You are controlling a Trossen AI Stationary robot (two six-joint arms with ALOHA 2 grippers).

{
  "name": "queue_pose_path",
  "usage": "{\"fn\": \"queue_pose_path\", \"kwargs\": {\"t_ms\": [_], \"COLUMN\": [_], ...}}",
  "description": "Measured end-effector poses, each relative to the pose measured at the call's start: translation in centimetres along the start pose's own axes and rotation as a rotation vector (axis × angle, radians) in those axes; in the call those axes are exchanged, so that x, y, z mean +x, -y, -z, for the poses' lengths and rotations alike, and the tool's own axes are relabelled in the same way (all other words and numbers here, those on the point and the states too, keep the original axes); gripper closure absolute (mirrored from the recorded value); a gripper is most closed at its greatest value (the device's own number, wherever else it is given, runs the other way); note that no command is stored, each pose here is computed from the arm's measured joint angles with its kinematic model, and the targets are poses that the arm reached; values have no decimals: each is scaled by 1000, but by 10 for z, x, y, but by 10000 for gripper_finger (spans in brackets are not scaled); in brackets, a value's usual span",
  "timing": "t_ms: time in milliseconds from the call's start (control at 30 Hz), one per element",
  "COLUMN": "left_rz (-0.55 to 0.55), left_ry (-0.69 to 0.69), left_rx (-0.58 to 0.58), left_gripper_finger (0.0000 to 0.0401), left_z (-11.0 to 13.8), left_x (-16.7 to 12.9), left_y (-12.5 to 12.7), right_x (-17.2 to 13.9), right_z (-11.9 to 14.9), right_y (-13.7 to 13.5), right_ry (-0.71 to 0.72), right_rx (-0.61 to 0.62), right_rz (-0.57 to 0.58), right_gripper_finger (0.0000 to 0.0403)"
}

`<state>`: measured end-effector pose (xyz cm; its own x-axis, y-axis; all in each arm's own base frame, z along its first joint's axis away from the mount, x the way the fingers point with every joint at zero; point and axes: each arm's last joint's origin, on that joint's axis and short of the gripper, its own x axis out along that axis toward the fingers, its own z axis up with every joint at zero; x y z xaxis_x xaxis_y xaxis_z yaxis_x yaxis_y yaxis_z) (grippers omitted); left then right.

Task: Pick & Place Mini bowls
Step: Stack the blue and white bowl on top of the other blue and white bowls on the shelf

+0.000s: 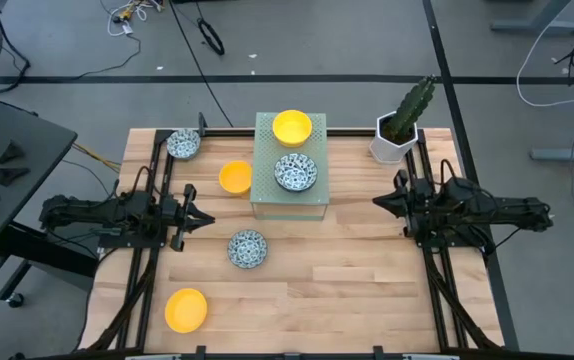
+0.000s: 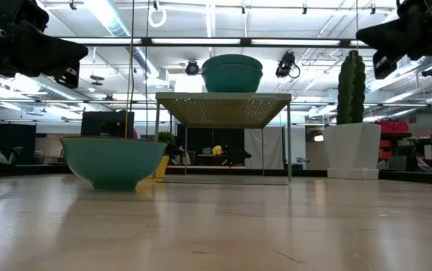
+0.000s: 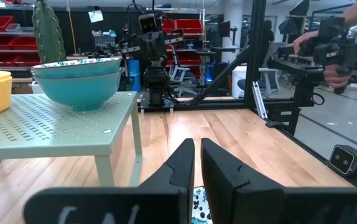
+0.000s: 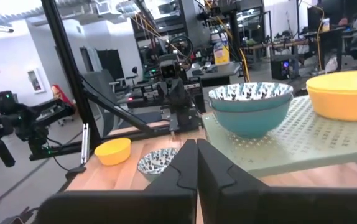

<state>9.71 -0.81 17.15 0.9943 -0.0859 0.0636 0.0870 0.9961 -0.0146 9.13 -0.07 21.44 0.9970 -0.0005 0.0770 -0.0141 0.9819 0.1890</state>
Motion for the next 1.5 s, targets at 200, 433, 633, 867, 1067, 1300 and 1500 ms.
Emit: {"fn": "queue_pose_path", "kwargs": {"t_ms": [200, 433, 633, 867, 1067, 1300, 1500], "left_rz": [0, 0, 0, 0, 0, 0, 0], "left_ry": [0, 0, 0, 0, 0, 0, 0], "left_rx": [0, 0, 0, 0, 0, 0, 0], "left_gripper_finger": [367, 367, 367, 367, 367, 367, 367], "left_z": [0, 0, 0, 0, 0, 0, 0], "left_x": [0, 0, 0, 0, 0, 0, 0], "left_y": [0, 0, 0, 0, 0, 0, 0], "right_x": [-3, -1, -2, 0, 0, 1, 1], "right_z": [-1, 10, 13, 21, 22, 24, 30], "right_y": [0, 2, 3, 5, 5, 5, 4], "right_ry": [26, 113, 138, 178, 177, 161, 85], "right_rx": [18, 47, 35, 62, 37, 35, 25], "right_rz": [-14, -31, -27, -19, -17, -22, -72], "right_gripper_finger": [403, 403, 403, 403, 403, 403, 403]}}
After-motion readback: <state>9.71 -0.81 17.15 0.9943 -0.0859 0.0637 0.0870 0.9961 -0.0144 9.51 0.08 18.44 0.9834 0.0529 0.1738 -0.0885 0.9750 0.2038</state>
